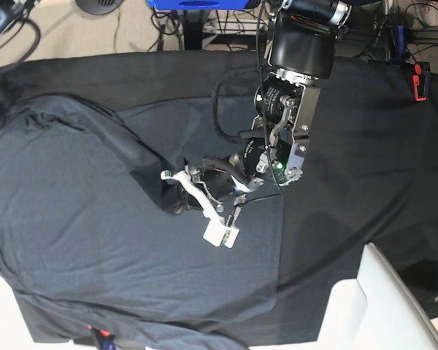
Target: Fold the T-shirt properly
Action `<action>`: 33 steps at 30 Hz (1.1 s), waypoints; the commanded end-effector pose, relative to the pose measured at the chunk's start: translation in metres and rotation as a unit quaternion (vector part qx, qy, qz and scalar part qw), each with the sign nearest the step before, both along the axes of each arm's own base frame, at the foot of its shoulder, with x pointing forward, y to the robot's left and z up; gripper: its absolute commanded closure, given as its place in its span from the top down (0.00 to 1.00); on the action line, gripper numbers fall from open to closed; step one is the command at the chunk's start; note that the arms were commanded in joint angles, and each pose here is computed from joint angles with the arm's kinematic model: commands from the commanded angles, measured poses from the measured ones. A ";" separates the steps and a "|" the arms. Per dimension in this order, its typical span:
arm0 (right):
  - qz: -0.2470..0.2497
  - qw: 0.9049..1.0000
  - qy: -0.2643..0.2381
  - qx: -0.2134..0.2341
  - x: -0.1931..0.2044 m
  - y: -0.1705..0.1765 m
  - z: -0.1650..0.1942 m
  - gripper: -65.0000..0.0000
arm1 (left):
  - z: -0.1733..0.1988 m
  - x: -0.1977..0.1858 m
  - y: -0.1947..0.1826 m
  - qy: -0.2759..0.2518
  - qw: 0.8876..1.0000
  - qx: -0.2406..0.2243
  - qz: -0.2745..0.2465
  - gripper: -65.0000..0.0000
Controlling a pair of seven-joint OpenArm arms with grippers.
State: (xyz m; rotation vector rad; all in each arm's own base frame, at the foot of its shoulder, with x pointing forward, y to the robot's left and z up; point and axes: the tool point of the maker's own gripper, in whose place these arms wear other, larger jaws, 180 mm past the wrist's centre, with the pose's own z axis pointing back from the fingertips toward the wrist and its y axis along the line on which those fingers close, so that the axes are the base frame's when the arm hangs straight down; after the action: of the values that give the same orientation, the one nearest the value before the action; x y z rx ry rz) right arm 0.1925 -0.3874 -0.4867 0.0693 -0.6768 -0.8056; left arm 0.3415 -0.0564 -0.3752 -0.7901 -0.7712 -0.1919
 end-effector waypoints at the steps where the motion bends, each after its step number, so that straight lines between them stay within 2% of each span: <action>1: -0.001 1.000 -0.013 -0.013 0.006 -0.012 0.009 0.73 | 0.019 0.009 -0.006 -0.025 0.999 -0.019 0.000 0.00; 9: -0.002 1.000 -0.022 -0.012 0.014 -0.011 0.009 0.73 | 0.019 0.009 -0.006 -0.025 0.999 -0.019 0.000 0.00; 11: -0.002 1.000 -0.022 -0.010 0.015 -0.010 0.009 0.70 | 0.019 0.009 -0.006 -0.025 0.999 -0.019 0.000 0.00; 12: -0.002 1.000 -0.022 -0.010 0.015 -0.010 0.009 0.64 | 0.019 0.009 -0.006 -0.025 0.999 -0.019 0.000 0.00; 17: -0.002 1.000 -0.021 -0.008 0.015 -0.008 0.008 0.21 | 0.019 0.009 -0.006 -0.025 0.999 -0.019 0.000 0.00; 19: -0.002 1.000 -0.021 -0.007 0.015 -0.007 0.007 0.10 | 0.019 0.009 -0.006 -0.025 0.999 -0.019 0.000 0.00; 25: 0.004 1.000 -0.013 -0.002 0.014 -0.006 0.008 0.08 | 0.019 0.009 -0.006 -0.025 0.999 -0.019 0.000 0.00; 28: 0.012 1.000 -0.012 -0.001 0.022 -0.006 0.016 0.00 | 0.019 0.009 -0.006 -0.025 0.999 -0.019 0.000 0.00; 33: 0.025 1.000 -0.008 -0.005 0.028 -0.006 0.028 0.00 | 0.019 0.009 -0.006 -0.025 0.999 -0.020 0.000 0.00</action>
State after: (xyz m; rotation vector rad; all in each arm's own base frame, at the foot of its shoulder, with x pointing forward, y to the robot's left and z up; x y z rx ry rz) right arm 0.2120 -0.3793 -0.4731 0.1074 -0.6437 -0.7684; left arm 0.3416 -0.0563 -0.3753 -0.7885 -0.7718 -0.1926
